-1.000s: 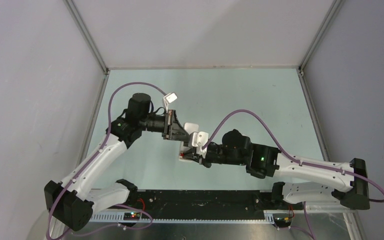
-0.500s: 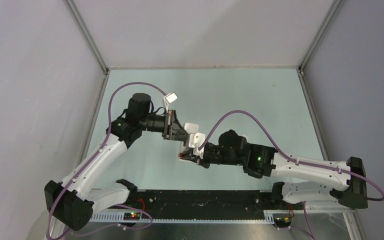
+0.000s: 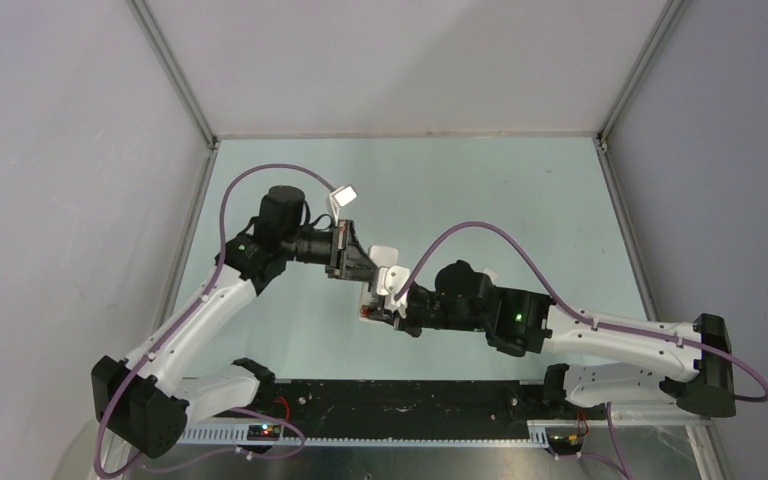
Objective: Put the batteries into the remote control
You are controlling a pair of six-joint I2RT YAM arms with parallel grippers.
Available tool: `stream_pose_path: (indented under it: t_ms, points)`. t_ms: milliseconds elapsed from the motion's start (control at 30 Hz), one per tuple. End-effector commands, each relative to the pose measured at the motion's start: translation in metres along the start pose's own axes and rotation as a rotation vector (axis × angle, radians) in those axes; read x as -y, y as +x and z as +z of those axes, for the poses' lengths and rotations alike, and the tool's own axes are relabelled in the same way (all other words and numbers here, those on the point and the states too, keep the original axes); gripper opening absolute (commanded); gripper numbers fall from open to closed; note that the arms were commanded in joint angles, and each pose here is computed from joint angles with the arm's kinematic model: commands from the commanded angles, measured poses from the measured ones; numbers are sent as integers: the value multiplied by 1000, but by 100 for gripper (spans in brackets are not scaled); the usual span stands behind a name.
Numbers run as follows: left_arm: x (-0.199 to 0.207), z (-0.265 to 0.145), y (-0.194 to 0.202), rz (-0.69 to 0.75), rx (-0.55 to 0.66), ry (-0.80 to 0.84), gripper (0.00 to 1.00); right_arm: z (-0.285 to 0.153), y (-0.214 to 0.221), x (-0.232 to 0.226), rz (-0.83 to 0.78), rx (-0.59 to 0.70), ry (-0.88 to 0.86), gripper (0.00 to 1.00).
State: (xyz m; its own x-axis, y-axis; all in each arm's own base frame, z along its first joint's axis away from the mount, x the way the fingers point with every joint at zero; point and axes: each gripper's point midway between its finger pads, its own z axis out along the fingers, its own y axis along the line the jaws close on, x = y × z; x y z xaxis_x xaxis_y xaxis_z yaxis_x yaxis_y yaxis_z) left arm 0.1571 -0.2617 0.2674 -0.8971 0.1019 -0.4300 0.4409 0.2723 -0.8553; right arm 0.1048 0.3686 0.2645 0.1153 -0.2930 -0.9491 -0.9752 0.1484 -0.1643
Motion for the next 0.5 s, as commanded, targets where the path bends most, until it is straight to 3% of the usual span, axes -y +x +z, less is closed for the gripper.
stream_pose_path:
  t_ms: [0, 133, 467]
  points:
    - [9, -1, -2, 38, 5, 27, 0, 0, 1, 6, 16, -27, 35, 11]
    - [6, 0, -4, 33, 13, 13, 0, 3, -3, 8, 19, -13, 50, 22]
    - [-2, 3, -4, 11, 9, -3, 0, 4, -7, 10, 18, 4, 58, 30]
